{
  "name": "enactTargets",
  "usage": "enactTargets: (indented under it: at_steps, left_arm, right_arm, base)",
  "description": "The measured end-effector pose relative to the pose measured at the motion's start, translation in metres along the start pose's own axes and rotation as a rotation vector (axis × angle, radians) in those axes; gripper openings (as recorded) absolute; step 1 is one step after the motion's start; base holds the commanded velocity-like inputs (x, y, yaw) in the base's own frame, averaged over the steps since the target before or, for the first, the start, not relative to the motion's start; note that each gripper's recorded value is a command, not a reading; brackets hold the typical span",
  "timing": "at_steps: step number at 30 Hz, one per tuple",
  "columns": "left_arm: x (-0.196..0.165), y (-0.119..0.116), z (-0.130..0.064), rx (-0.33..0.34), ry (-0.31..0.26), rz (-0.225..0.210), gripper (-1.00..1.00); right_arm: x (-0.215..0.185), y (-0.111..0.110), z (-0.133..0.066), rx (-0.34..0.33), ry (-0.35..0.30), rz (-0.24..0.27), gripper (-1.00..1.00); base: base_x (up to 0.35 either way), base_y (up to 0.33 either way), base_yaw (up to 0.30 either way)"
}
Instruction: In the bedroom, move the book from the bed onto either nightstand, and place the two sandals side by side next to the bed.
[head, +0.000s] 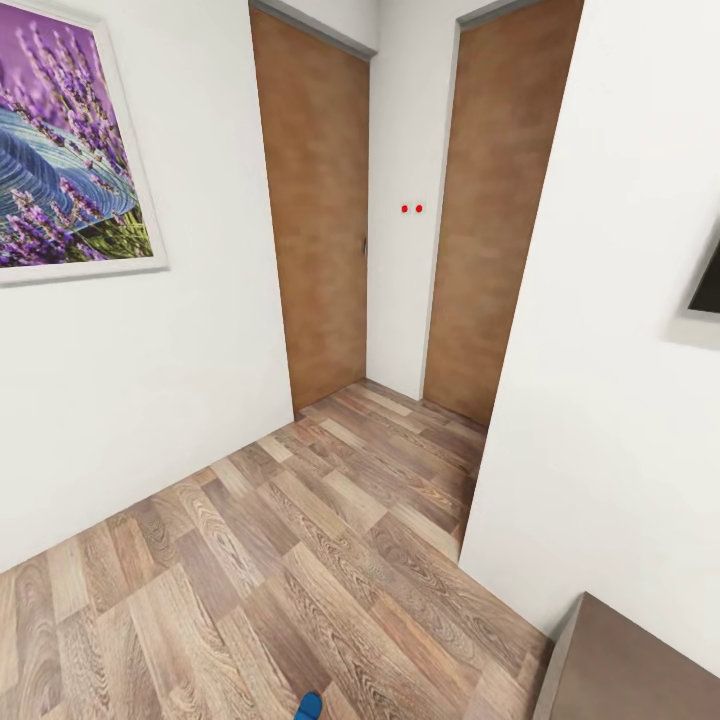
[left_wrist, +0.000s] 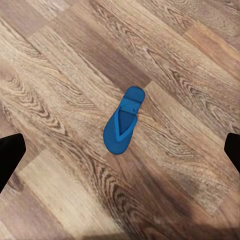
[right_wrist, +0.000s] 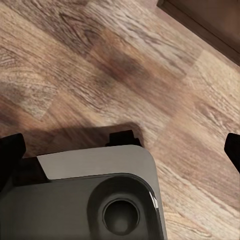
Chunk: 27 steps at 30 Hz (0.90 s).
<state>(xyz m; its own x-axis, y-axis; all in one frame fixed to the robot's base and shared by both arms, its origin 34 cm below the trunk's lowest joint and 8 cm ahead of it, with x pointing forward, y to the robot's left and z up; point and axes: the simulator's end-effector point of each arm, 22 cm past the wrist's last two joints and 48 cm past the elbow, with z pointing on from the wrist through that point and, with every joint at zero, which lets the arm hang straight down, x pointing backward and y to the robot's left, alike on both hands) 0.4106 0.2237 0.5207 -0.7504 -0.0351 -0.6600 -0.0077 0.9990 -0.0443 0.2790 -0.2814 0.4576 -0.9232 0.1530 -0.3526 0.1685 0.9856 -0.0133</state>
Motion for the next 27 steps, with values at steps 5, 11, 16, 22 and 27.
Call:
enactTargets:
  at_steps: [5,11,16,22,27]
  left_arm:
    - [0.0001,-0.0002,0.0000,0.000,0.001,0.000,1.00]
    - [0.0002,-0.0001,0.0000,0.000,0.001,0.000,1.00]
    - [0.0002,0.0000,0.0000,0.000,0.001,0.000,1.00]
    - [0.0001,0.0000,0.0000,0.000,0.001,0.000,1.00]
    - [0.0002,0.0003,0.0000,-0.001,0.001,-0.001,1.00]
  right_arm:
    - [0.0000,0.0000,0.0000,0.000,0.000,0.000,1.00]
    - [0.0001,0.0000,0.0000,0.000,0.000,0.000,1.00]
    - [0.0001,-0.0001,0.0000,0.000,0.000,0.000,1.00]
    - [0.0000,-0.0001,0.0000,0.000,0.000,0.001,1.00]
    - [0.0000,-0.0001,0.0000,0.000,0.000,0.000,1.00]
  base:
    - [0.000,0.025,0.000]
    - [0.000,0.005,-0.033]
    - [0.000,0.000,-0.181]
    - [0.000,0.000,-0.219]
    - [0.000,0.000,-0.225]
